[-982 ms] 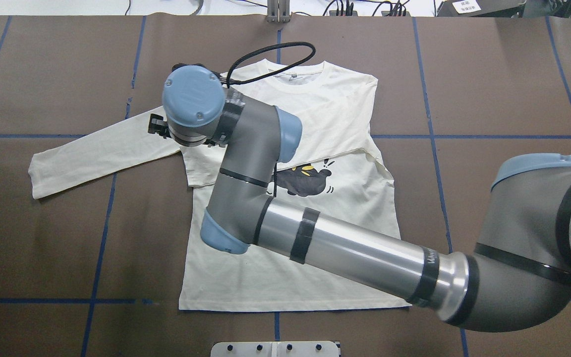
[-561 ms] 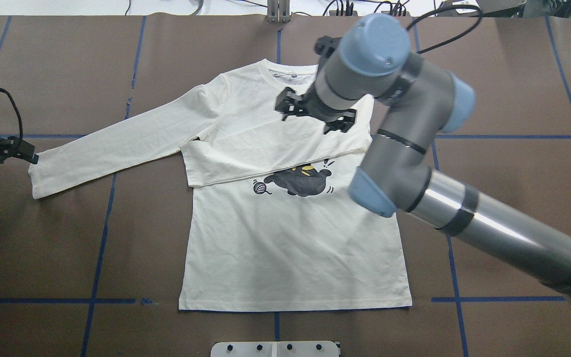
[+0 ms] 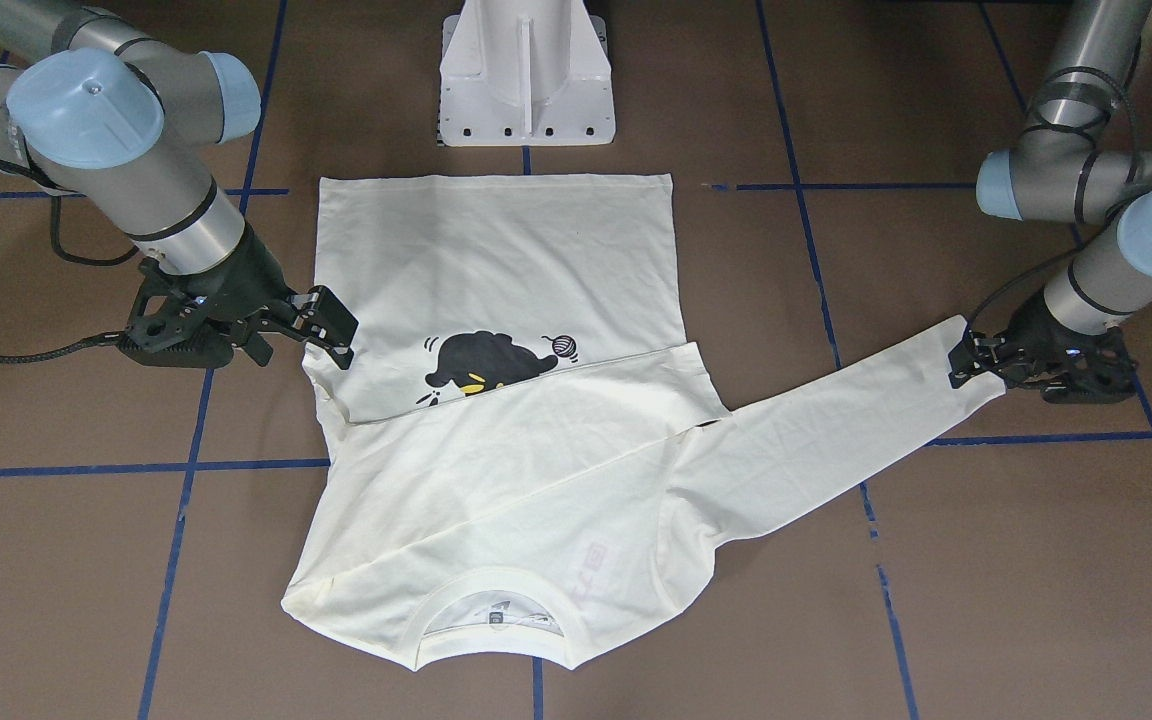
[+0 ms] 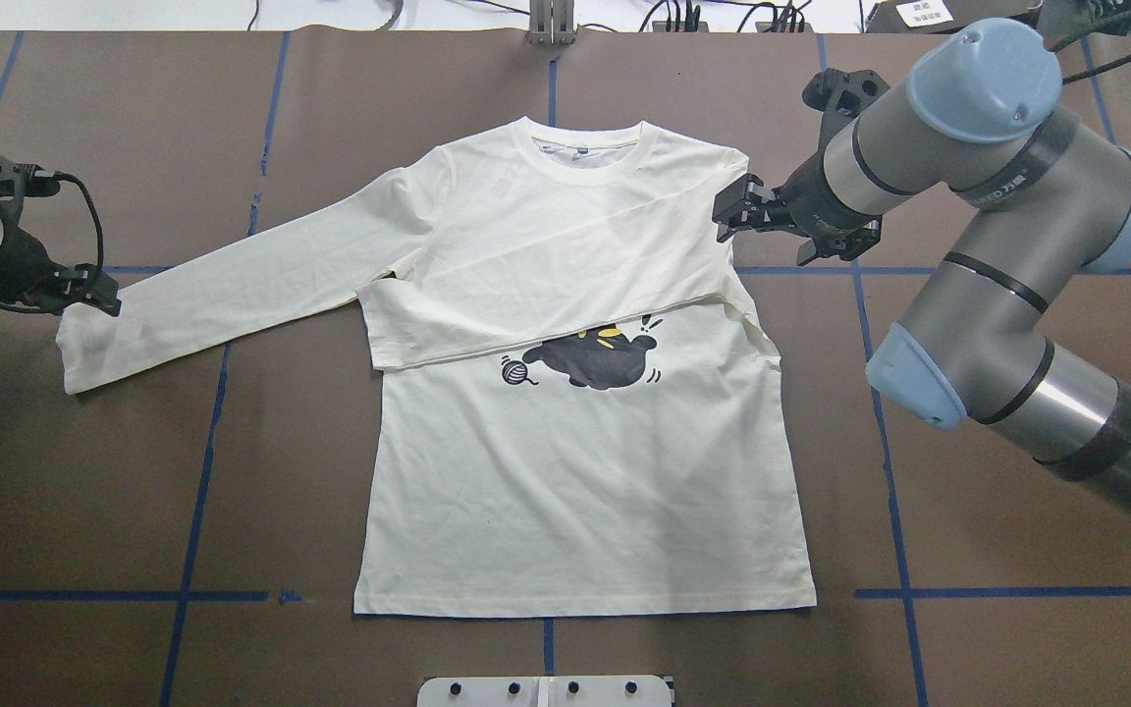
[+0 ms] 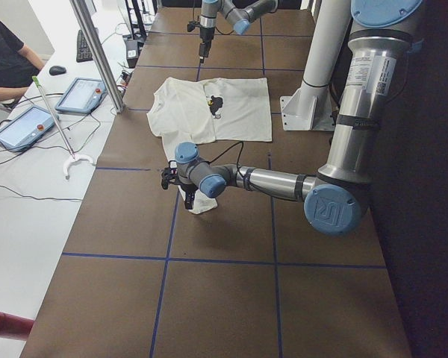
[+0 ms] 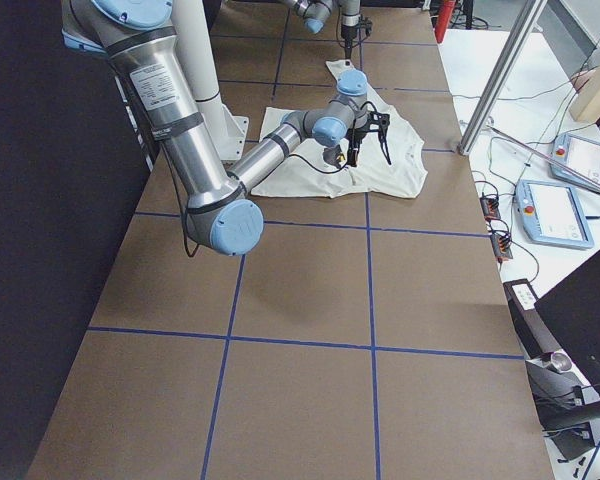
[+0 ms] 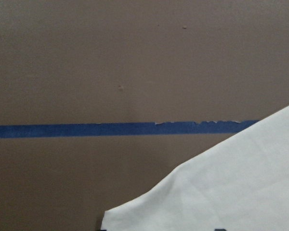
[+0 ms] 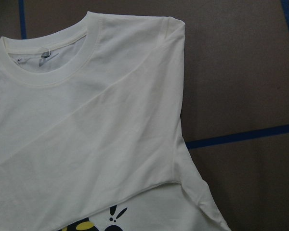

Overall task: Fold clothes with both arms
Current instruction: 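Grasp the other sleeve cuff with the left gripper and fold it across the body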

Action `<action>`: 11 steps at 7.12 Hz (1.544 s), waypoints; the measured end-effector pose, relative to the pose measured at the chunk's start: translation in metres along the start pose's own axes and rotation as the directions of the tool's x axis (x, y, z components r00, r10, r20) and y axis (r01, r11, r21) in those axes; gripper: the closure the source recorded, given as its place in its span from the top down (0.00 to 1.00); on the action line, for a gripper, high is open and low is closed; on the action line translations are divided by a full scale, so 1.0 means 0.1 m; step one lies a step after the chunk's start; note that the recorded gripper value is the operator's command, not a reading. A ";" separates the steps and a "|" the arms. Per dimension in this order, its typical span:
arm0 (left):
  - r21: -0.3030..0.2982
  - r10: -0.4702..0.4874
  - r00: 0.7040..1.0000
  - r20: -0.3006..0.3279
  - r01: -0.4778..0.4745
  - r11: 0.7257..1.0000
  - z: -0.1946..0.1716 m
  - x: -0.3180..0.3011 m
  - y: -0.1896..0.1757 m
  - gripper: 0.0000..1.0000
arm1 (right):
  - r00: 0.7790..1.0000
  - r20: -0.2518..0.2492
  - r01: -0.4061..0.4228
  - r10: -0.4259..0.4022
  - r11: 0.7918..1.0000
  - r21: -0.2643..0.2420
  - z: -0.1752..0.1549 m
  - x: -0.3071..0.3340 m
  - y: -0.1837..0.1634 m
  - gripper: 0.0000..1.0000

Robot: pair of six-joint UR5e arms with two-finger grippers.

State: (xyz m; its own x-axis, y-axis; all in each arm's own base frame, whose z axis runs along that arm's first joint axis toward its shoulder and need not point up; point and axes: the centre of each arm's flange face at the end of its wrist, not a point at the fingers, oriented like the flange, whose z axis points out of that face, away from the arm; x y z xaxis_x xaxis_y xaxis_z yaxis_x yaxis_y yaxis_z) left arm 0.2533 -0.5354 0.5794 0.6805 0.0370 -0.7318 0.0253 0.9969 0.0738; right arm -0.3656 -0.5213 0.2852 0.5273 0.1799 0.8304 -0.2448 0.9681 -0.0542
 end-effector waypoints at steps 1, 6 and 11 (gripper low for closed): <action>-0.002 0.012 1.000 0.003 -0.012 1.000 0.03 -0.07 0.03 0.73 | 1.000 -0.003 0.000 0.000 1.000 0.001 0.01 0.02 0.00 1.00; -0.021 0.061 0.998 0.014 -0.061 0.998 0.11 -0.23 0.13 0.00 | 1.000 -0.011 0.001 -0.001 1.000 -0.002 0.05 0.04 0.02 1.00; 0.064 -0.010 0.985 -0.174 0.021 0.998 -1.46 1.65 0.09 0.00 | 1.000 -0.005 -0.008 0.008 1.000 0.013 -0.11 0.22 0.03 1.00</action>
State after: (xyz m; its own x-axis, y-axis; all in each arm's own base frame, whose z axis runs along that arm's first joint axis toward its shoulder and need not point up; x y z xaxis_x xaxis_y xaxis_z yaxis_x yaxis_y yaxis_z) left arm 0.2586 -0.5099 0.3605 0.5426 0.0384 -0.8391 0.0862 0.9911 0.1011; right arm -0.3454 -0.5128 0.2973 0.5296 0.1881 0.8271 -0.2596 0.9643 -0.0531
